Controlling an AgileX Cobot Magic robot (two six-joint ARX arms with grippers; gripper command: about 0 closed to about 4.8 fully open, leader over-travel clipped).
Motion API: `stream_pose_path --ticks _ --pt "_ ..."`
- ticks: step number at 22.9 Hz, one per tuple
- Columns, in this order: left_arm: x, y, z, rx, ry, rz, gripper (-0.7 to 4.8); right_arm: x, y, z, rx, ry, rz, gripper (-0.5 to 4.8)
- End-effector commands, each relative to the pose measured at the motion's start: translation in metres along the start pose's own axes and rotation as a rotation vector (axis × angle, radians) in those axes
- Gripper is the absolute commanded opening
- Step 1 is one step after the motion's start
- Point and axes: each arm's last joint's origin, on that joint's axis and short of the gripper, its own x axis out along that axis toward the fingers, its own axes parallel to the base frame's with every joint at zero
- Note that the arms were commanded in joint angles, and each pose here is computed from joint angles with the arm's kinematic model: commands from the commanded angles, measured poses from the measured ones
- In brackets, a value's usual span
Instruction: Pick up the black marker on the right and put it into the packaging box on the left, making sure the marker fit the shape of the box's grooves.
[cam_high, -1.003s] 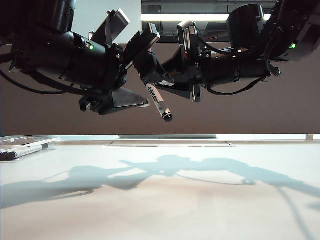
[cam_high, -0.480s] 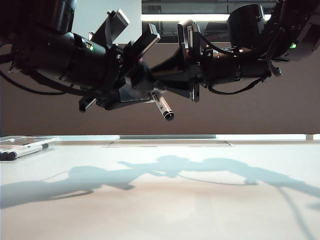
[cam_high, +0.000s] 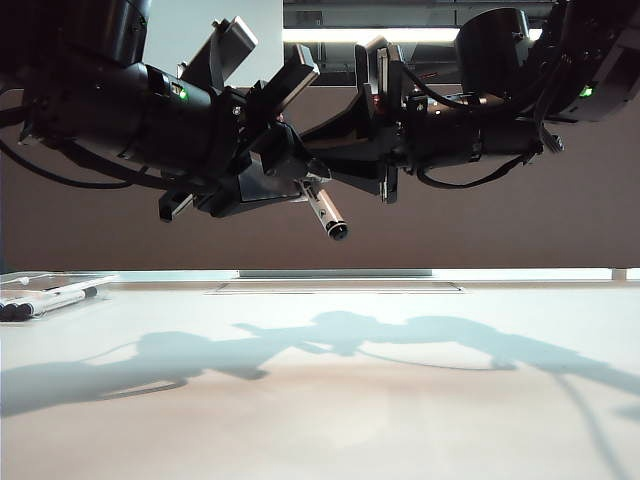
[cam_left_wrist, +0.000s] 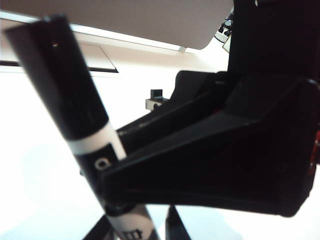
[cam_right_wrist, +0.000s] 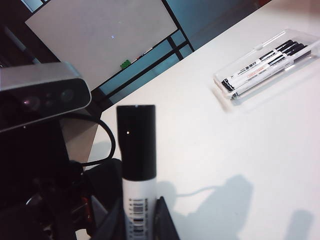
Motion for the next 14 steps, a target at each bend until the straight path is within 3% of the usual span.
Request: stream_pose_path --ticks 1,6,7,8,12,14 --pt "0.0000 -0.0027 0.0041 0.007 -0.030 -0.023 1.15 0.0007 0.0036 0.0036 -0.023 0.000 0.033 -0.04" --pt "0.0000 -0.0027 0.0039 0.007 -0.029 -0.023 1.14 0.0010 0.0038 0.0035 -0.023 0.001 0.037 -0.04" --pt "0.0000 -0.0026 0.0039 0.007 -0.028 -0.023 1.00 0.0010 0.0038 0.0035 -0.023 0.001 0.037 -0.04" --pt "0.0000 -0.0026 0.0039 0.007 -0.028 -0.023 0.53 0.0011 0.0039 0.0035 -0.023 0.001 0.037 -0.04" --pt "0.0000 -0.0026 0.0039 0.008 -0.029 -0.023 0.37 0.0015 0.0041 0.0034 -0.023 0.002 0.038 -0.04" --pt "0.0000 -0.0026 0.0039 0.007 -0.028 -0.023 -0.07 0.0015 0.0041 0.0034 -0.023 0.002 0.038 -0.04"
